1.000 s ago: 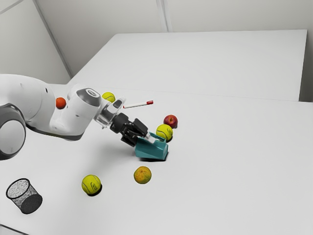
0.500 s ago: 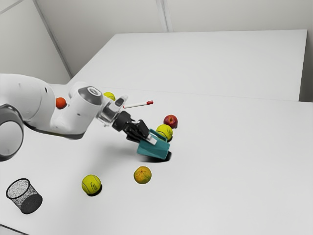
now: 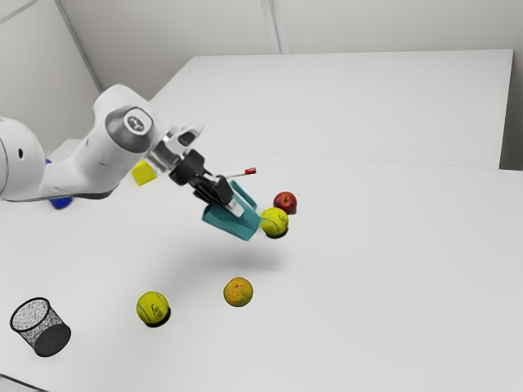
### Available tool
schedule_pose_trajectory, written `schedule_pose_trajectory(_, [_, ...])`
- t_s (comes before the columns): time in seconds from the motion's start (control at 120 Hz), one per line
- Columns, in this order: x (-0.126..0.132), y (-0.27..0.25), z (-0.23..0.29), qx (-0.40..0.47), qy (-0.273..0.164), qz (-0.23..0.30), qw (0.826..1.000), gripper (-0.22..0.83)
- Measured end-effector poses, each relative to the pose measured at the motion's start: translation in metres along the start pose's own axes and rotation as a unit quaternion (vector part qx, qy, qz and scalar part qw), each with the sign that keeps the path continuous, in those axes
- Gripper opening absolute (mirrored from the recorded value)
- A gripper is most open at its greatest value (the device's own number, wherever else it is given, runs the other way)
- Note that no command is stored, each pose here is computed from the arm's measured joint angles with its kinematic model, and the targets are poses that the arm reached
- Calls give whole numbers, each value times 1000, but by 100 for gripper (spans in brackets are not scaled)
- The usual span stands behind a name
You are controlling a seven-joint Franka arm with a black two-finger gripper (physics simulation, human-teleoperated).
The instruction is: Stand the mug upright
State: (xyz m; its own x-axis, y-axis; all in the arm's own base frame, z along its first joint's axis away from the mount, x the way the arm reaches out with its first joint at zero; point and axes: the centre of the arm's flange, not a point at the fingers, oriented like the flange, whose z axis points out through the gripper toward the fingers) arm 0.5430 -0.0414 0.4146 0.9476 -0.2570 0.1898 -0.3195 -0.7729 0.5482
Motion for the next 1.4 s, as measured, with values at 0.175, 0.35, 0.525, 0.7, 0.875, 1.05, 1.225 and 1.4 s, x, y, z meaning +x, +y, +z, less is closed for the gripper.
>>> schedule_pose_trajectory(0.175, [-3,-3,-6,125,-65,38,989,-13])
schedule_pose_trajectory(0.35, [1,-15,3,203,-94,48,973,-12])
schedule_pose_trajectory(0.525, [6,-35,20,246,-102,43,963,-13])
schedule_pose_trajectory(0.7, [7,-49,29,268,-98,33,958,-12])
schedule_pose_trajectory(0.875, [9,-60,29,296,-98,36,949,-13])
schedule_pose_trajectory(1.05, [9,-66,34,309,-103,35,945,-12])
schedule_pose_trajectory(1.225, [6,-77,43,313,-111,26,943,-12])
schedule_pose_trajectory(1.4, [5,-80,47,315,-114,20,942,-12])
